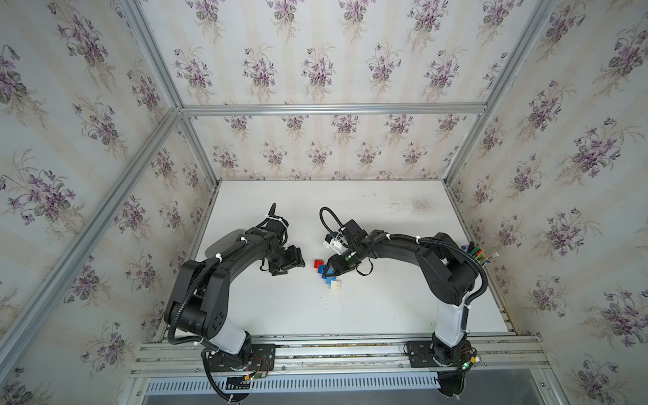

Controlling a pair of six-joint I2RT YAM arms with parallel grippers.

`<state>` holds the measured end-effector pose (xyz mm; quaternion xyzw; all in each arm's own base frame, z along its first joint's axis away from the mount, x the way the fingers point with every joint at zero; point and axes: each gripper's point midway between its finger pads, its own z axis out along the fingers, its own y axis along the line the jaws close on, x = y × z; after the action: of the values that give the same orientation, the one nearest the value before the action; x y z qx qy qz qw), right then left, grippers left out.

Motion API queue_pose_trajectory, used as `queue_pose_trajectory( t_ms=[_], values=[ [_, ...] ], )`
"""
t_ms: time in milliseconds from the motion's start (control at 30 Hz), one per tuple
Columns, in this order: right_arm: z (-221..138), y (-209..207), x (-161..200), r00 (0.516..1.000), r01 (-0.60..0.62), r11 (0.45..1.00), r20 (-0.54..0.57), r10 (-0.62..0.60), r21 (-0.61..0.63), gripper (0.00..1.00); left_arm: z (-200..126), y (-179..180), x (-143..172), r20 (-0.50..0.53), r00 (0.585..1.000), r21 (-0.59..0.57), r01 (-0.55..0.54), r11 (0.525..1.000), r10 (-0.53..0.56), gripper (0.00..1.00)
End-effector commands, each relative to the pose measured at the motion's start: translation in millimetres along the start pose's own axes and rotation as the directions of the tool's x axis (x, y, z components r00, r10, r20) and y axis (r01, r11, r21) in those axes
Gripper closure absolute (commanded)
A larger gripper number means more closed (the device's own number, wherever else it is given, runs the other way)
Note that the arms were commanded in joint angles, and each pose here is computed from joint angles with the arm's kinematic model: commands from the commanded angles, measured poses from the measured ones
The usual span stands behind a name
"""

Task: Assemble the letter y with lego
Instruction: Place the lego brick at the center of the board.

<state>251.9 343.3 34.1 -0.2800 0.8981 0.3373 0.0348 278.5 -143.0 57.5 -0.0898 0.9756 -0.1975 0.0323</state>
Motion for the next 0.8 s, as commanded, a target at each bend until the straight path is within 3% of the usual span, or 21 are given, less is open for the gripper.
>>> queue_pose_trajectory(
  t_ms=[0,267,767],
  values=[
    [-5,-4,-6,1.0,0.005,1.0,0.023,-0.005,0.027,0.44,-1,-3,-2,0.001,1.0,0.007,-0.012,1.0,0.012,0.26],
    [-20,-10,-16,0.998,-0.008,0.998,0.061,0.004,0.063,0.36,0,-7,-2,-0.008,1.0,0.017,-0.017,1.0,0.017,0.26],
    [-53,-7,-25,0.988,-0.034,0.988,0.156,0.01,0.151,0.33,1,-9,7,-0.021,0.999,0.023,-0.03,0.999,0.031,0.26]
  ],
)
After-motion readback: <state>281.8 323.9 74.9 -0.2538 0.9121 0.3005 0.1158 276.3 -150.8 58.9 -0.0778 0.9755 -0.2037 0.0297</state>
